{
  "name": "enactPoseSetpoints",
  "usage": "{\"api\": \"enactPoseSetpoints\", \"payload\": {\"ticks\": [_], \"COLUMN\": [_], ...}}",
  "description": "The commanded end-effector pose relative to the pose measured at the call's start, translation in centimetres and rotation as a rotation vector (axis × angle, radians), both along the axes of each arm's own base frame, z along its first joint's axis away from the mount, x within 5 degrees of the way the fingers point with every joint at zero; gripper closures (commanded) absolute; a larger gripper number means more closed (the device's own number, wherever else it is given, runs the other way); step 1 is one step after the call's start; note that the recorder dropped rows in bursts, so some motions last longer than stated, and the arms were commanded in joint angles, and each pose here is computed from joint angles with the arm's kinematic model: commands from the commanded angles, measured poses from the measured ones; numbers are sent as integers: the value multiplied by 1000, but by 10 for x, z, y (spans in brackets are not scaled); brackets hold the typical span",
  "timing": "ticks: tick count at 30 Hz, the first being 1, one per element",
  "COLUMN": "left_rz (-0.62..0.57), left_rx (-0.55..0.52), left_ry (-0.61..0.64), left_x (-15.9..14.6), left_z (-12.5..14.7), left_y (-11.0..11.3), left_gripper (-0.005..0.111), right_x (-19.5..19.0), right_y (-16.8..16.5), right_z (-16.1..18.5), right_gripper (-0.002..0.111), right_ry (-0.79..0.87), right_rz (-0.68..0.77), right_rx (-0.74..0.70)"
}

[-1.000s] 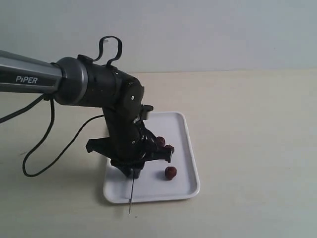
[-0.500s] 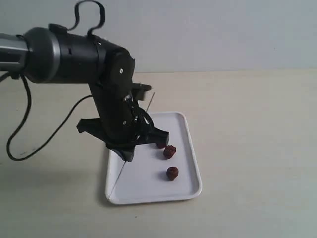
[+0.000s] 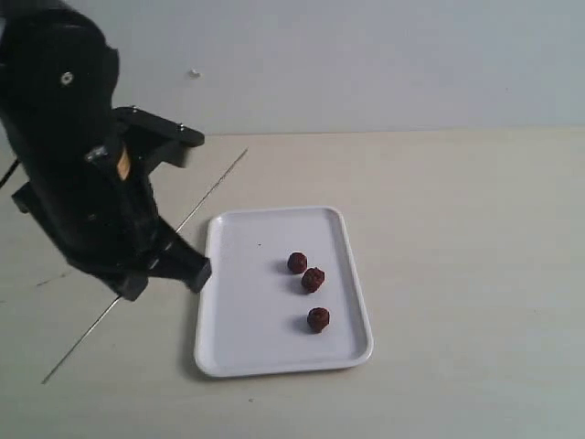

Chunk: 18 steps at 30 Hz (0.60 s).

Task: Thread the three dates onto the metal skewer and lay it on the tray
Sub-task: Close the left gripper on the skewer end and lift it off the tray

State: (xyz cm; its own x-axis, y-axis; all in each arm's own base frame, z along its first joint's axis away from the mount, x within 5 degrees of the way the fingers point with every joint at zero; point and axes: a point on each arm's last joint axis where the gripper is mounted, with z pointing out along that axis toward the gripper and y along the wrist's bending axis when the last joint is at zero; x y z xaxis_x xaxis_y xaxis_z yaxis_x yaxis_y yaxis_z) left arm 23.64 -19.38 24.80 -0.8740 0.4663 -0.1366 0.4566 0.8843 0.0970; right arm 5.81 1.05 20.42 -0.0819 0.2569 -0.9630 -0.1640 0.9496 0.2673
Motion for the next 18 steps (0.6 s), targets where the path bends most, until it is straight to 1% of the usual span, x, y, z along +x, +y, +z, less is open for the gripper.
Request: {"api": "enactPoseSetpoints", "payload": {"ticks": [1, 6, 9, 13, 18], "left_rz": [-28, -100, -119, -133, -141], "left_rx": [52, 104, 141, 140, 121], "left_ry": [5, 47, 40, 25, 4], "left_x": [-20, -38, -42, -43, -41], "left_z": [-4, -19, -27, -33, -35], "left_y": [22, 39, 46, 47, 46], "left_gripper": [107, 107, 107, 107, 107], "right_x": [0, 0, 0, 0, 0], "right_y": [0, 0, 0, 0, 0], "right_z": [0, 0, 0, 0, 0], "right_gripper": [108, 108, 108, 108, 108], "right_ry": [-17, -17, -17, -17, -17], "right_rz": [-4, -4, -4, -4, -4], "right_rx": [-3, -3, -3, -3, -3]}}
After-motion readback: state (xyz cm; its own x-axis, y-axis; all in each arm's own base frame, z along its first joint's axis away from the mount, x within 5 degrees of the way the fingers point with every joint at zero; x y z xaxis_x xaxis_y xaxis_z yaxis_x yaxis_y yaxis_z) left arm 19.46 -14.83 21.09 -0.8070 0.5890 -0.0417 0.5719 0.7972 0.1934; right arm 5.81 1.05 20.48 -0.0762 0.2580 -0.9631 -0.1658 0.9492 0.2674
